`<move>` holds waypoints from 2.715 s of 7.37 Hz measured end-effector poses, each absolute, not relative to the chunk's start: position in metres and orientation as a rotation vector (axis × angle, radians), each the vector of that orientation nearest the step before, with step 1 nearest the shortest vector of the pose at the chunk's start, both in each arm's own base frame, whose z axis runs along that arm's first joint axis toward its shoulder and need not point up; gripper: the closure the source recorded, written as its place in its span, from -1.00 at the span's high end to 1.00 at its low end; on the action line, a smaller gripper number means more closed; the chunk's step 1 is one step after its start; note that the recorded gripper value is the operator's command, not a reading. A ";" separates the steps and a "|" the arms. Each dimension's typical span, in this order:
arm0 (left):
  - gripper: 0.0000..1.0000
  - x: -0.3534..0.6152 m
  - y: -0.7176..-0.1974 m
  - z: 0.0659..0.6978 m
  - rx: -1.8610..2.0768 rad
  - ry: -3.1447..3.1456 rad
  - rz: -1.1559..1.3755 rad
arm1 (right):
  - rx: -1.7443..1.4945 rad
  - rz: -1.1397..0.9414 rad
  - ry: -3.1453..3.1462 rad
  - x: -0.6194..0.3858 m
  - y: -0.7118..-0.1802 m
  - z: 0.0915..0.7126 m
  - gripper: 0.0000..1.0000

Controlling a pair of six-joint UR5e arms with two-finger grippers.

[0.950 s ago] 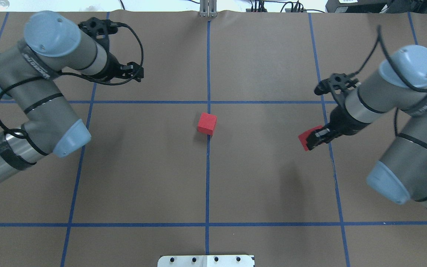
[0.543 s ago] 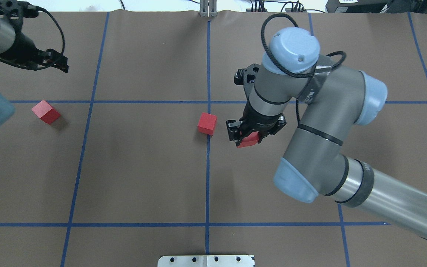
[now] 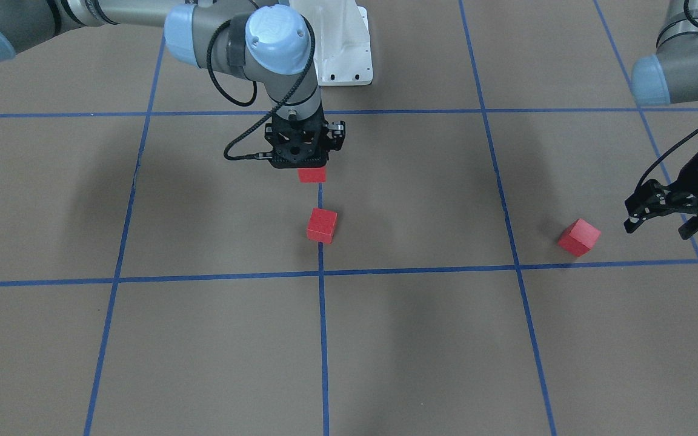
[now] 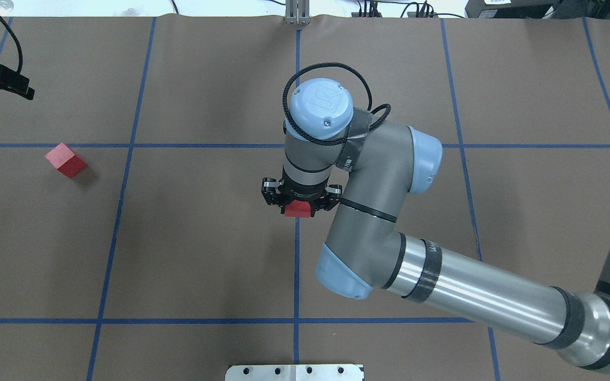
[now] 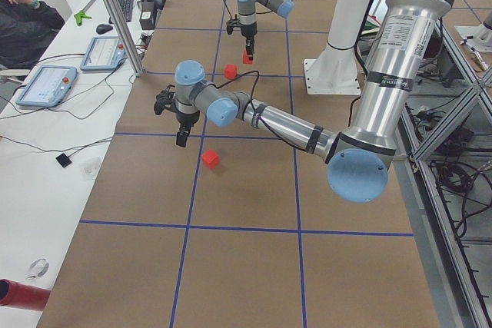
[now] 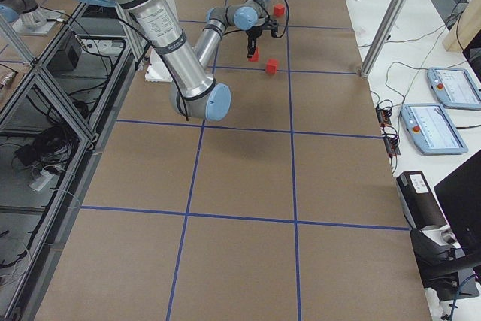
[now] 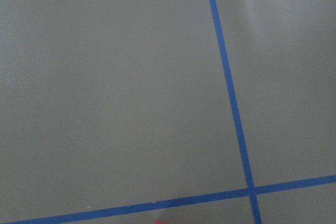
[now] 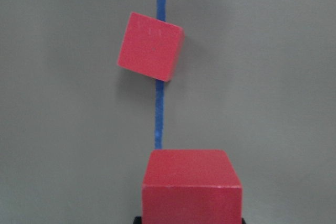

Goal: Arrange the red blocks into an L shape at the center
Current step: 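Lower the held cube beside the center cube, on its side nearer the robot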

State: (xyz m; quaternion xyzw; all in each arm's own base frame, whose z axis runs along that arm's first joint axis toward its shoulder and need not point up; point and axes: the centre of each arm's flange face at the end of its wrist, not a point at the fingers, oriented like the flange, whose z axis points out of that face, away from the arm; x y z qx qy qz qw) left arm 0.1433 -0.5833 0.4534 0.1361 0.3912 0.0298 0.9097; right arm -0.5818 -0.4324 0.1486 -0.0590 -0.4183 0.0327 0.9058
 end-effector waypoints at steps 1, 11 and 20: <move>0.99 0.140 -0.582 0.458 0.277 0.804 0.063 | -0.134 0.109 -0.855 -0.603 -0.439 0.147 -1.00; 0.99 0.138 -0.578 0.471 0.260 0.795 0.058 | -0.004 0.076 -0.792 -0.632 -0.464 0.181 -1.00; 0.99 0.138 -0.578 0.471 0.262 0.797 0.059 | 0.044 0.026 -0.791 -0.622 -0.481 0.193 0.98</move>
